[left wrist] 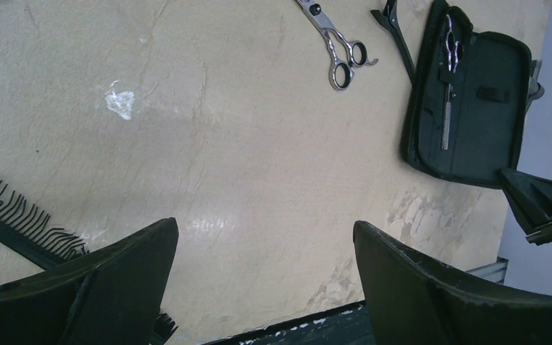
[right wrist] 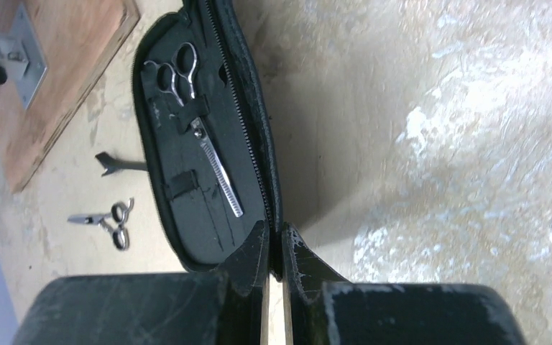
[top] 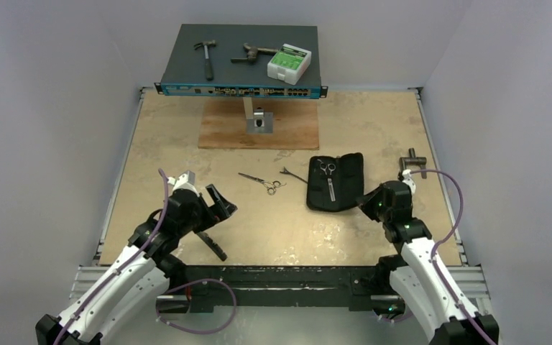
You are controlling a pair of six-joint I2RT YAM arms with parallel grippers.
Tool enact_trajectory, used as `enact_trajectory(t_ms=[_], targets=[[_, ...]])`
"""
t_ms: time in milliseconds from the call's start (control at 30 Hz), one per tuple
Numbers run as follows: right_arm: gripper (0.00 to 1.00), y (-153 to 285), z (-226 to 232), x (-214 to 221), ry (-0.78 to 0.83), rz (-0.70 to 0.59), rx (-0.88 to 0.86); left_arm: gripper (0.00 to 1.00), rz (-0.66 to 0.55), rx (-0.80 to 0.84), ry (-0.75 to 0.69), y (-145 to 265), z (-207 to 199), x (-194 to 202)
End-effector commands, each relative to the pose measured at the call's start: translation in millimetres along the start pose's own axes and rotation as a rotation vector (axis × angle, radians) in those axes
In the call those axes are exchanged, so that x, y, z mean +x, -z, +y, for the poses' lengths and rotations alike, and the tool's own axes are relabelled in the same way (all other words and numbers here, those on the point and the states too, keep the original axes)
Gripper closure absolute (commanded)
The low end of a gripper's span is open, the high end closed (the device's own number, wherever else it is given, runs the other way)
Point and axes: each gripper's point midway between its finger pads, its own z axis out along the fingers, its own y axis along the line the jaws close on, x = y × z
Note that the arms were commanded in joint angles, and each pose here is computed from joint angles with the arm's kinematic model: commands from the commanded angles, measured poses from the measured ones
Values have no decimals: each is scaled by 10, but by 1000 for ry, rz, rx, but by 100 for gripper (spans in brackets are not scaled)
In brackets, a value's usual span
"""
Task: Sort the hair-cutting tools
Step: Move the hairdressing tool bag to the center of the board.
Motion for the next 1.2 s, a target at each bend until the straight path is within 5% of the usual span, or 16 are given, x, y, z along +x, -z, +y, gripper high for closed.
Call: enact_trajectory(t_ms=[0, 667, 1167], targets=[[100, 196, -20, 51, -36, 4, 4, 8, 9, 80, 17, -42, -197, -12], [100, 754, -203, 384, -62, 91, -32, 10, 94, 140, -9, -187, -392, 184], [100, 700, -312, 788, 4, 253, -72, 10, 142, 178, -60, -282, -634, 451]])
